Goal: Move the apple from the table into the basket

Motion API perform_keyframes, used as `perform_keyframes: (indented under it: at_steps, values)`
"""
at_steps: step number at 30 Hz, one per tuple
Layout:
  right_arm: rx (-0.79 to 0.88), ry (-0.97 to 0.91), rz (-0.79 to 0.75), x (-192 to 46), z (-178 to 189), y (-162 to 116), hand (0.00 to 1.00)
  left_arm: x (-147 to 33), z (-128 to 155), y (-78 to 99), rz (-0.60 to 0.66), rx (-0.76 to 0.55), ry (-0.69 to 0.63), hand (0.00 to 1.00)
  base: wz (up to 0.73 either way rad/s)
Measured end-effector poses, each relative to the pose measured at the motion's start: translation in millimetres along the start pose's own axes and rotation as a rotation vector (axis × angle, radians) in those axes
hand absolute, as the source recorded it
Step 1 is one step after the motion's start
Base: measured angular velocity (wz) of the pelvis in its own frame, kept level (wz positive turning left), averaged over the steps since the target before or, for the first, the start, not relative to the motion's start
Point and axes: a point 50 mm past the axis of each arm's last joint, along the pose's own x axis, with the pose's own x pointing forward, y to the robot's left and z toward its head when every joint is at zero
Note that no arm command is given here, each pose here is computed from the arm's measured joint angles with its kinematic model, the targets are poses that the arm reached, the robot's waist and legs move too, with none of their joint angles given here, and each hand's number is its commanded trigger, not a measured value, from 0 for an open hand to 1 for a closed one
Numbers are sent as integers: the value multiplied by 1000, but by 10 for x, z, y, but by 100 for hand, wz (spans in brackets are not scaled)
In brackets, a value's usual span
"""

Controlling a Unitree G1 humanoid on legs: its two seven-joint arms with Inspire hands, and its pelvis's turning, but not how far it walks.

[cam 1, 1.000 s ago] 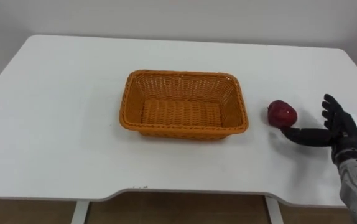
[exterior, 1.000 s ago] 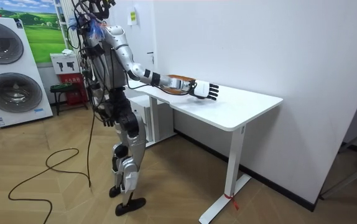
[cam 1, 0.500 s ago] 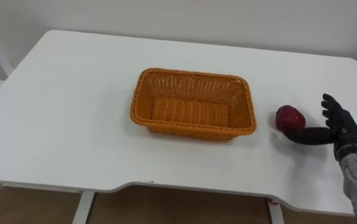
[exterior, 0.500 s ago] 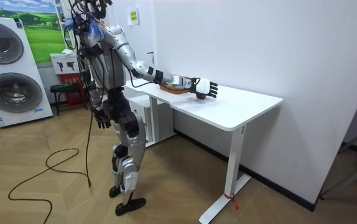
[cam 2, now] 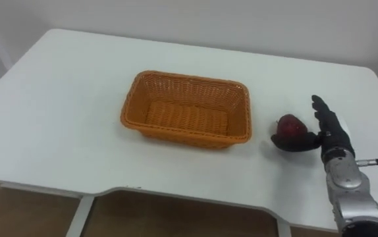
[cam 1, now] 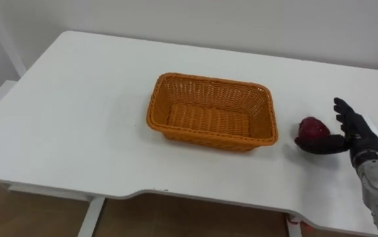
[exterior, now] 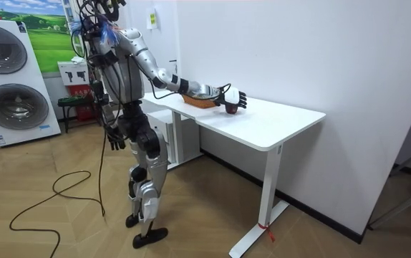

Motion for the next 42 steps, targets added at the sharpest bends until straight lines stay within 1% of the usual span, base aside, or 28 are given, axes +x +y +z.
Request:
perform_keyframes:
  at_steps: [5, 10, 13, 18, 19, 20, 21, 22, 25, 29, 35, 42]
  values:
    - [-55, 0, 35, -1, -4, 24, 0, -5, -52, -11, -18, 1, 28, 0, 3]
    - [-72, -1, 66, -5, -7, 92, 0, 4, 1, -14, -20, 4, 15, 0, 1]
    - [-90, 5, 68, -6, -22, 91, 0, 12, 61, -8, -18, 8, -1, 0, 0]
    - [-100, 38, 69, -15, -97, 85, 0, 12, 59, -7, -17, 11, 0, 0, 0]
    - [-102, 43, 69, -17, -109, 84, 16, 13, 67, -6, -17, 11, -2, 0, 0]
    - [-104, 48, 68, -18, -120, 82, 35, 13, 68, -8, -17, 17, -3, 0, 0]
    - [-105, 50, 68, -19, -124, 81, 85, 13, 69, -10, -18, 22, -3, 0, 0]
    - [-109, 57, 70, -22, -141, 83, 100, 13, 70, -12, -20, 28, -4, 0, 0]
    - [-126, 60, 66, -24, -155, 73, 100, 13, 69, -12, -23, 46, -5, 0, 3]
    - [-171, 68, 26, -17, -164, -70, 100, 12, 64, -11, -23, 47, -3, 0, 4]
    - [-182, 96, -10, -24, -222, -112, 100, 9, 44, -23, -21, 66, 3, 0, 4]
    - [-179, 108, 2, -36, -251, -104, 100, 7, 21, -23, -21, 67, 22, 0, 0]
